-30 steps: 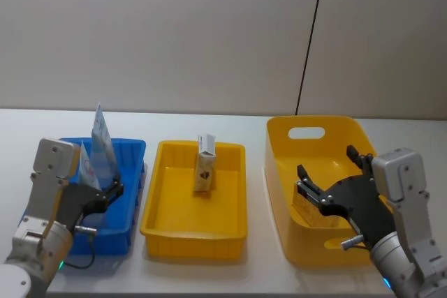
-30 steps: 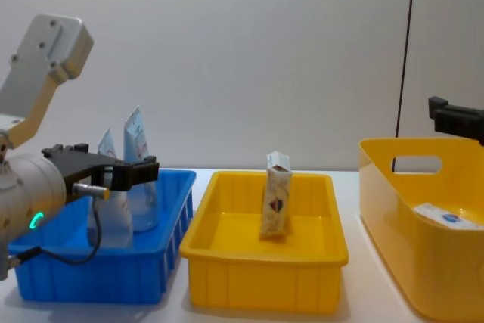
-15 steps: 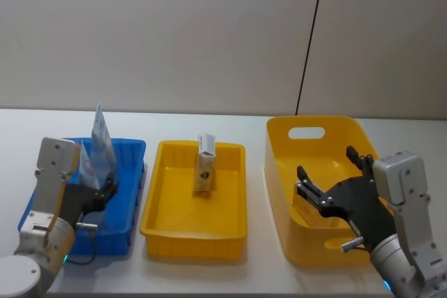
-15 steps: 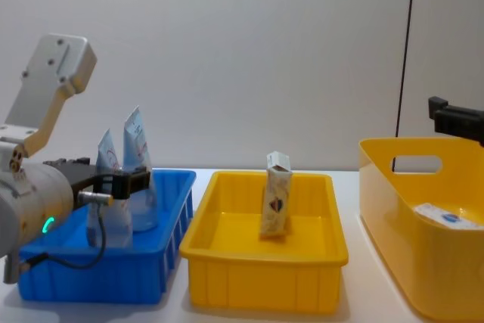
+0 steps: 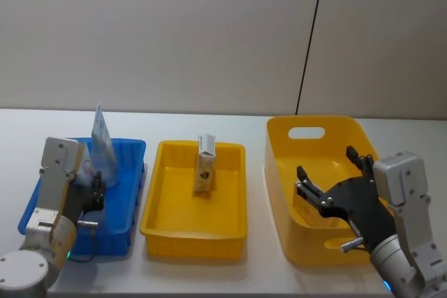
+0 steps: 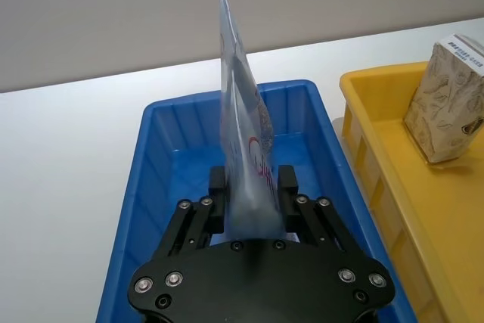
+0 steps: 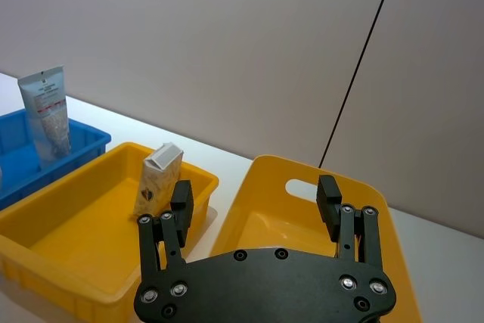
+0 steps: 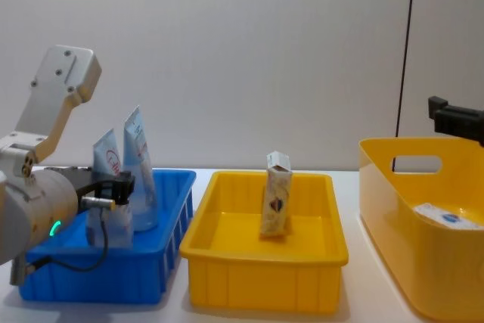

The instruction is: Bimanual collaborative sorting of washing and personal care products

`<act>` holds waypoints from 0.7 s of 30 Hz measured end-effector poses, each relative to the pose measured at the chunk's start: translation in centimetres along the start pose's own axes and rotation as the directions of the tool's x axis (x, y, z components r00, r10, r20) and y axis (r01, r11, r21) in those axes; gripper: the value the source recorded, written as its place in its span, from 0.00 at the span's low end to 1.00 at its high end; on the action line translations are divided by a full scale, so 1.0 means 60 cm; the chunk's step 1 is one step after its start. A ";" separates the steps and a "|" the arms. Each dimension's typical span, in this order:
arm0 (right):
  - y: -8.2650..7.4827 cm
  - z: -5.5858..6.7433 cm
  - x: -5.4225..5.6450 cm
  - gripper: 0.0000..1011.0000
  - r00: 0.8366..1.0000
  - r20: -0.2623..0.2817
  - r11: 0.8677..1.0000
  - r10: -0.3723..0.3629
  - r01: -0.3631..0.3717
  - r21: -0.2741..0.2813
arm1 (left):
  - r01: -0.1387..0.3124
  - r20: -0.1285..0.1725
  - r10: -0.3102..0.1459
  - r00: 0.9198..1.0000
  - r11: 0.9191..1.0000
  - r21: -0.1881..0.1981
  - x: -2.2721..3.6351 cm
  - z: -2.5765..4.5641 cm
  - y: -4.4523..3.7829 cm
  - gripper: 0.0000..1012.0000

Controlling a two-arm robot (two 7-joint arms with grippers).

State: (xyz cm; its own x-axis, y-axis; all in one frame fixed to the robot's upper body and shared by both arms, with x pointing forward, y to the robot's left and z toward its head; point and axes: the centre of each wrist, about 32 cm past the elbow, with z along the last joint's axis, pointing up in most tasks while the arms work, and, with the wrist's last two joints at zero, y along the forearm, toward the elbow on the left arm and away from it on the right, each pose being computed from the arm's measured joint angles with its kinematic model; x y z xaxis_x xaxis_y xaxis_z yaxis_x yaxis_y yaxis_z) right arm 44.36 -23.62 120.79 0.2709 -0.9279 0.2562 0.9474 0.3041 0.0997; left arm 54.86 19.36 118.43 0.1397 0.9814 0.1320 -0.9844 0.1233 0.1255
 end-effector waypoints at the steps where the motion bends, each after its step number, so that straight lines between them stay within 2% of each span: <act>1: 0.000 0.000 0.000 0.99 1.000 0.000 1.000 0.000 0.000 0.000 | -0.002 0.001 0.002 1.000 1.000 0.000 -0.0003 0.000 -0.001 0.41; 2: 0.000 0.000 0.000 0.99 1.000 0.000 1.000 0.000 0.000 0.000 | -0.005 0.003 0.005 1.000 1.000 0.000 -0.0008 0.000 -0.002 0.35; 5: 0.000 0.000 0.000 0.99 1.000 0.000 1.000 0.000 0.000 0.000 | -0.012 0.010 0.012 1.000 1.000 0.000 -0.0012 -0.001 -0.005 0.31; 15: 0.000 0.000 0.000 0.99 1.000 0.000 1.000 0.001 -0.001 0.001 | -0.020 0.037 0.020 0.999 1.000 -0.008 -0.0024 -0.002 -0.009 0.25; 21: 0.000 0.000 0.000 0.99 1.000 0.000 1.000 0.000 0.000 0.001 | -0.012 0.050 0.013 0.999 0.999 -0.034 -0.0003 -0.001 -0.007 0.23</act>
State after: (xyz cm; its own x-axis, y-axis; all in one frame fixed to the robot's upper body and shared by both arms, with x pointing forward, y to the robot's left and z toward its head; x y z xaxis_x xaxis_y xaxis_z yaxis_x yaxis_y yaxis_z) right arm 44.33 -23.62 120.77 0.2713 -0.9278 0.2562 0.9470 0.3049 0.1009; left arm 55.28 19.31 118.30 0.1317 0.9743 0.1829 -0.9891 0.1168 0.0900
